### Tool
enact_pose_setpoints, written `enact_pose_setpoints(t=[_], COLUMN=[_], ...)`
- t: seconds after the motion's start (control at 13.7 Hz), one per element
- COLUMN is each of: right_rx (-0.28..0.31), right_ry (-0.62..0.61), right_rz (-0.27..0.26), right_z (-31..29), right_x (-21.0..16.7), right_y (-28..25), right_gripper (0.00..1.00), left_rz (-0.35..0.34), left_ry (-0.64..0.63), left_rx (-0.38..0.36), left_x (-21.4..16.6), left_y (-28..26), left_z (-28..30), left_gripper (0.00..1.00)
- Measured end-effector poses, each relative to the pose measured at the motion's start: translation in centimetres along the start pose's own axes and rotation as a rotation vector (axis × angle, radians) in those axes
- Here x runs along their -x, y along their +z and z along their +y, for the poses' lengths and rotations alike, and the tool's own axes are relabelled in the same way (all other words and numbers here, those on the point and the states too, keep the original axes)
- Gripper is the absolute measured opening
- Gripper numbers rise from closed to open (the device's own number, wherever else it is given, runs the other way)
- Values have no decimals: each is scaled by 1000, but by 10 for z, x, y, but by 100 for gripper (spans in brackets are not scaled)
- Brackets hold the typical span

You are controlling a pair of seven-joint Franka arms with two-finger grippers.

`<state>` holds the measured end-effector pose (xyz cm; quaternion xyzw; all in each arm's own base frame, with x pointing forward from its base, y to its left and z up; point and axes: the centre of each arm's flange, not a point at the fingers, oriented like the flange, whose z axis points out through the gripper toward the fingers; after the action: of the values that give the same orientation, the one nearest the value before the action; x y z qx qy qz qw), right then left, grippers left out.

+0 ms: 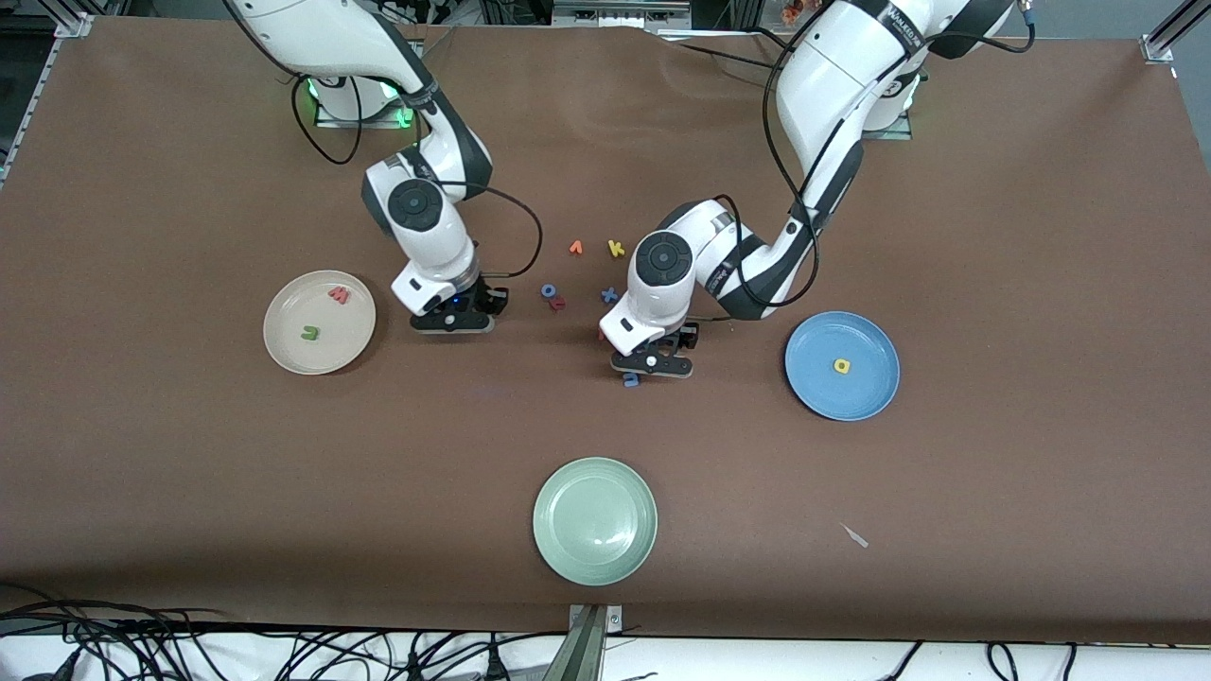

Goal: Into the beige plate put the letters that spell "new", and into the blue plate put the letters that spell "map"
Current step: 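Place the orange e on the white plate while the left gripper grasps the p, then retract the right arm while the left gripper places the teal p on the blue plate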

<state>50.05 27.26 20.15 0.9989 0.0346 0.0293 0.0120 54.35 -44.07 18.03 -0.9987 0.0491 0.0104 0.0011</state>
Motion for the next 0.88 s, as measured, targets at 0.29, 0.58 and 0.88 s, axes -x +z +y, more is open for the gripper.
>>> enact_pose_setpoints(t=[0.29, 0.58, 0.88], right_rx=[71, 44, 20], right_ry=[-180, -275, -264], right_rz=[-89, -120, -108], right_z=[93, 222, 238], right_x=[-22, -1, 8], right_y=[-73, -102, -91], right_gripper=[30, 30, 65], left_rz=[-15, -36, -39], left_ry=[6, 13, 15], left_rx=[-11, -26, -24], left_x=[3, 9, 10], left_y=[3, 8, 9], left_z=[1, 4, 5], left_gripper=[81, 78, 74])
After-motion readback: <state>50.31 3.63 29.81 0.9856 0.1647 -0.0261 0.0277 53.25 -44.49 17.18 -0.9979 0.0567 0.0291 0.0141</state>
